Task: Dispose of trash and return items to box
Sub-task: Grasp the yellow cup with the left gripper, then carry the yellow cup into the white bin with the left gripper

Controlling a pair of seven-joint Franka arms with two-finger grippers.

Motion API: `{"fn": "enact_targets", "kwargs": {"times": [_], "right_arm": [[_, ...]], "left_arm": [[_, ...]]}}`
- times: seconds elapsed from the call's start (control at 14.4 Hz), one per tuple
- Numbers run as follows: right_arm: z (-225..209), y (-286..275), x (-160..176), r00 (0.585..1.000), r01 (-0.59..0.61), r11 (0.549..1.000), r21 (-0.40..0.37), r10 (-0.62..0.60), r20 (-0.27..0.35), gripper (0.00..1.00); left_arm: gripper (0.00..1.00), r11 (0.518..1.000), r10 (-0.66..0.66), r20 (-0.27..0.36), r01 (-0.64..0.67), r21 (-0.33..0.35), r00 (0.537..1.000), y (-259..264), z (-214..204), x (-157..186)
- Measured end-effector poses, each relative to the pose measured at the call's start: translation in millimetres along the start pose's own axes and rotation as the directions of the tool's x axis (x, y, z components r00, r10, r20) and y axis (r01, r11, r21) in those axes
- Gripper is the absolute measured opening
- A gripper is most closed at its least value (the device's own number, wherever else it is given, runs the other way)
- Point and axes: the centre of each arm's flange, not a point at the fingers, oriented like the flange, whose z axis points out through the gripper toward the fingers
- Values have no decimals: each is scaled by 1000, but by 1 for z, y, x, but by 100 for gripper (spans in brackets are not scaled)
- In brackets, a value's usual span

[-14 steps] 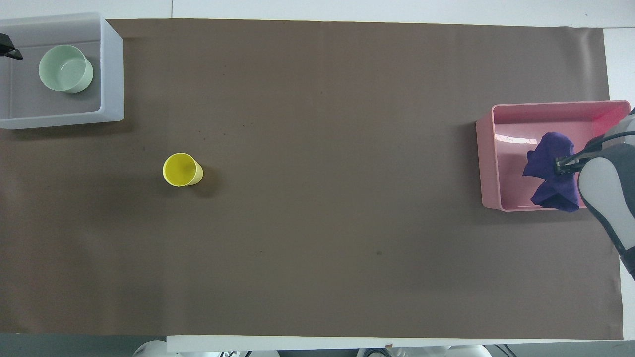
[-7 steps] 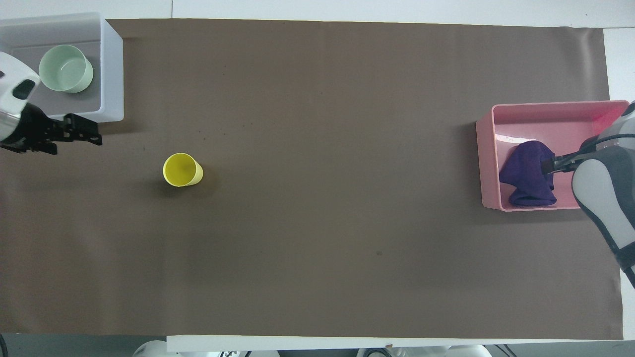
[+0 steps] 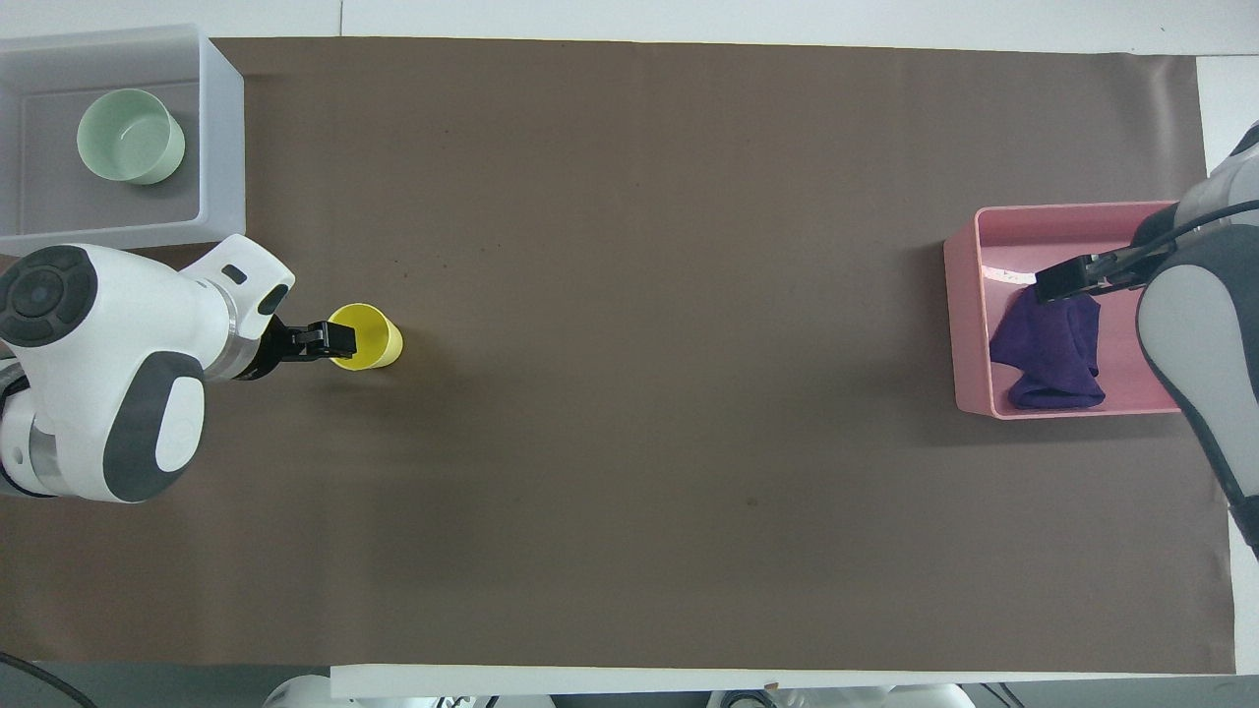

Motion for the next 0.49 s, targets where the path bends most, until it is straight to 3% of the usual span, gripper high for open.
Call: {"fn": "enact_targets", "kwargs": {"times": [0.14, 0.49], "right_arm": [[-17, -25, 7, 1000, -10, 1000, -1, 10, 17, 100], [-66, -45, 4, 999, -15, 1000, 0, 15, 46, 100]], "left_arm": [[82, 1000, -31, -21, 31, -4, 999, -1, 12, -1], [22, 994, -109, -59, 108, -17, 992, 2, 17, 4]]}}
